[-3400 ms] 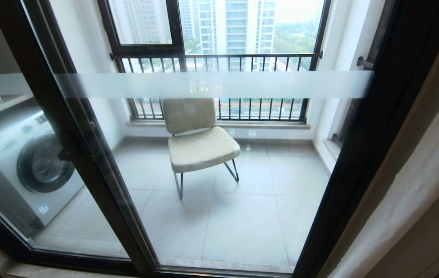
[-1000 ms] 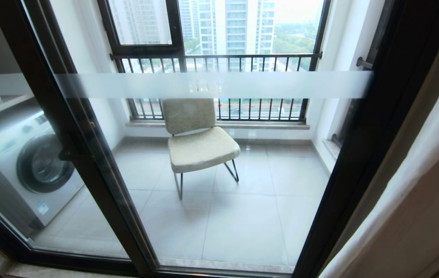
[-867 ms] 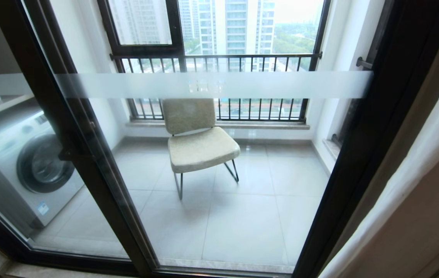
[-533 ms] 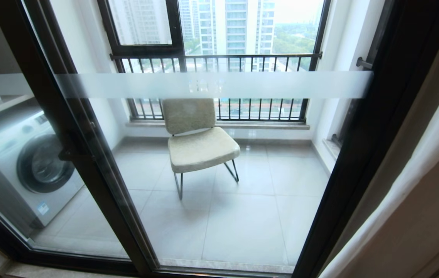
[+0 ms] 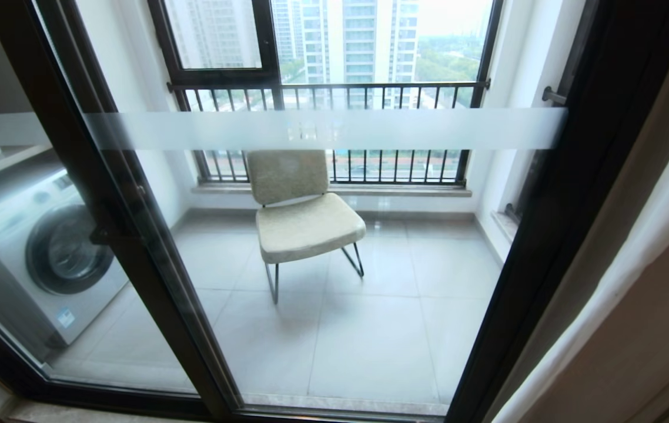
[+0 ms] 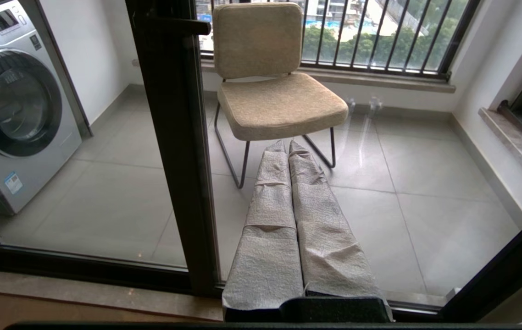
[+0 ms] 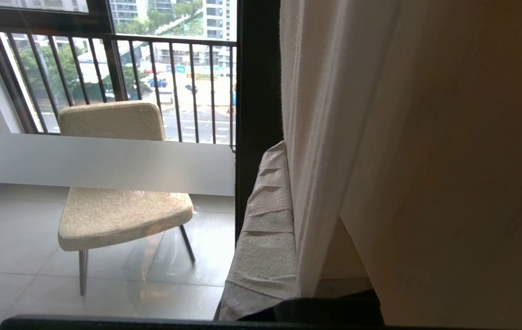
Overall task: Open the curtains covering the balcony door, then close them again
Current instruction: Close the inner curtains on both sides
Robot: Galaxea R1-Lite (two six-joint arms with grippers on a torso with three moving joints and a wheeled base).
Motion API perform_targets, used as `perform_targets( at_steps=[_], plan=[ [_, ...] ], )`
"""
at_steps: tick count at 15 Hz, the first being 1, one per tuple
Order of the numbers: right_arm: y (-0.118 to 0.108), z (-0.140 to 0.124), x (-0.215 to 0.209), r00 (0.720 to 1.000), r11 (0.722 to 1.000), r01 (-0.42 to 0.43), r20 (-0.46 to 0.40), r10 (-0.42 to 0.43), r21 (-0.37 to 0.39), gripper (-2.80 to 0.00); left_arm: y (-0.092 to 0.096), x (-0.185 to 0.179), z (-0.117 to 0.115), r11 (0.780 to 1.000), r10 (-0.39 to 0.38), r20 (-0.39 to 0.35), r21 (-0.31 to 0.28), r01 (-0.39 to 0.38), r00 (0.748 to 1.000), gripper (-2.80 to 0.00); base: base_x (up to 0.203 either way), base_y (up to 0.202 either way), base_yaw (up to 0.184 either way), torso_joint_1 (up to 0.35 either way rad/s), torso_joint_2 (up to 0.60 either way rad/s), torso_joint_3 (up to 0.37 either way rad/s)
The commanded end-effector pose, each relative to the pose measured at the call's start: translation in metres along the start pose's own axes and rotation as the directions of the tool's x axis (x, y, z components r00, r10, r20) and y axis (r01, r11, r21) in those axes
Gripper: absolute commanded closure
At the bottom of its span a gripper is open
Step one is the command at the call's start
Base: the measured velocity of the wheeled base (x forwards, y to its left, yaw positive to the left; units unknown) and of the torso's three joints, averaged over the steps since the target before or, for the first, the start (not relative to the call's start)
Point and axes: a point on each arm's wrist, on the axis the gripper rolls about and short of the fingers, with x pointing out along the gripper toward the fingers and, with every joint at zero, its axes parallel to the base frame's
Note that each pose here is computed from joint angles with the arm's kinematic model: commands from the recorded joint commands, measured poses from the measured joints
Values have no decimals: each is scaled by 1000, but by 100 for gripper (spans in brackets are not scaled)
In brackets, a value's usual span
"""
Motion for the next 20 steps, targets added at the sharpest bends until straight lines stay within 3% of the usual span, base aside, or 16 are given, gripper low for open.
perform_targets(
  at_steps=[1,20],
  plan=[
    [0,-2,0,1000,1000,-1,-2,1,0,0,0,0,0,1000,1,1,-2,-1,1000,0,3,51,-5,2,4,4],
    [1,0,24,1000,1000,-13,-4,13,3,0,0,0,0,1000,1,1,-1,-1,1000,0,0,185,0,3,3,2]
  ],
)
